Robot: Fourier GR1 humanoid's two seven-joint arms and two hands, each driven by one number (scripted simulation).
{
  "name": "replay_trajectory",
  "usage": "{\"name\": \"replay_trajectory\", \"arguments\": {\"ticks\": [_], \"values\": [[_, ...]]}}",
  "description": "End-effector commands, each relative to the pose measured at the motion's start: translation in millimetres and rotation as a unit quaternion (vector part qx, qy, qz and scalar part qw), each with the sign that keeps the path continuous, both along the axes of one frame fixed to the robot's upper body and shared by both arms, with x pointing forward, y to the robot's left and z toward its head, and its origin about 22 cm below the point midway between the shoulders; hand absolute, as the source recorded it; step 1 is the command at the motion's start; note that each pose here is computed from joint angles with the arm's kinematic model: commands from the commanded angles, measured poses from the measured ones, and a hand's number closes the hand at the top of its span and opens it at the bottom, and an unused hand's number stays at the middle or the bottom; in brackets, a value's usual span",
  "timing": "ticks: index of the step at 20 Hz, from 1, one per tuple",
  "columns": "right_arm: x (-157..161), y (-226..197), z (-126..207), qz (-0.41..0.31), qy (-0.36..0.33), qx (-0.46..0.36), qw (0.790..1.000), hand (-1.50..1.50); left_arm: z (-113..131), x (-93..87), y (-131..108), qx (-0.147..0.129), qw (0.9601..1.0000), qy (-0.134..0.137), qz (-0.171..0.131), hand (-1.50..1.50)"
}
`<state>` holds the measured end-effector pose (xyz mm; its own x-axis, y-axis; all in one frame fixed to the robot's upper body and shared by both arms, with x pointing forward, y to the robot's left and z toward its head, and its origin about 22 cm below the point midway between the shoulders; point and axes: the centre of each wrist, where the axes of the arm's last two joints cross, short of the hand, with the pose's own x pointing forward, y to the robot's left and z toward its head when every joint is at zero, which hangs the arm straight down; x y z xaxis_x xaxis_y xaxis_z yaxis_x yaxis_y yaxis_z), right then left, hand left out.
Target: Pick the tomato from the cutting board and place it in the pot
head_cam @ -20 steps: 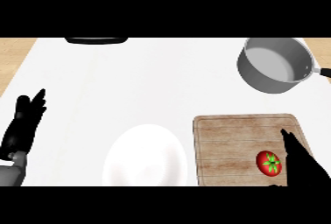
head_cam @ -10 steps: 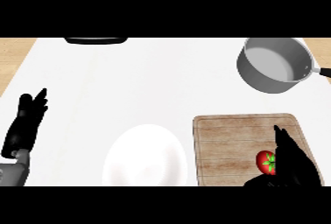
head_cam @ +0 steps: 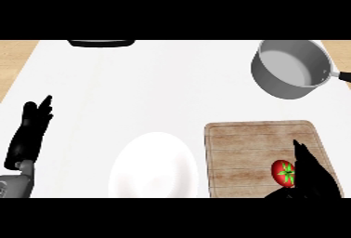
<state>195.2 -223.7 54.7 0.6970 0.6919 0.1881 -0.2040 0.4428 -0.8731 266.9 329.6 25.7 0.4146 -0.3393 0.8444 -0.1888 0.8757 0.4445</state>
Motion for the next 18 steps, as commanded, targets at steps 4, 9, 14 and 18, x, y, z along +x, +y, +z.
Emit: {"name": "replay_trajectory", "arguments": {"ticks": [4, 9, 14, 18], "values": [[21.4, 14.5, -20.7, -0.014, 0.017, 0.017, 1.000, -1.50, -13.6, -5.4, 6.9, -0.005, 1.0000, 0.001, -0.002, 0.00], [15.7, -7.3, -32.0, -0.019, 0.004, 0.023, 1.000, -1.50, 22.5, 18.8, 5.7, 0.004, 1.0000, -0.005, 0.000, 0.00], [22.0, -23.4, -41.4, -0.023, 0.022, 0.022, 0.999, -1.50, 2.1, 0.8, 4.2, -0.002, 1.0000, 0.002, -0.001, 0.00], [16.5, -19.6, -48.0, -0.009, 0.022, 0.041, 0.999, 1.50, 11.8, -10.6, 17.1, -0.006, 1.0000, -0.004, -0.002, 0.00]]}}
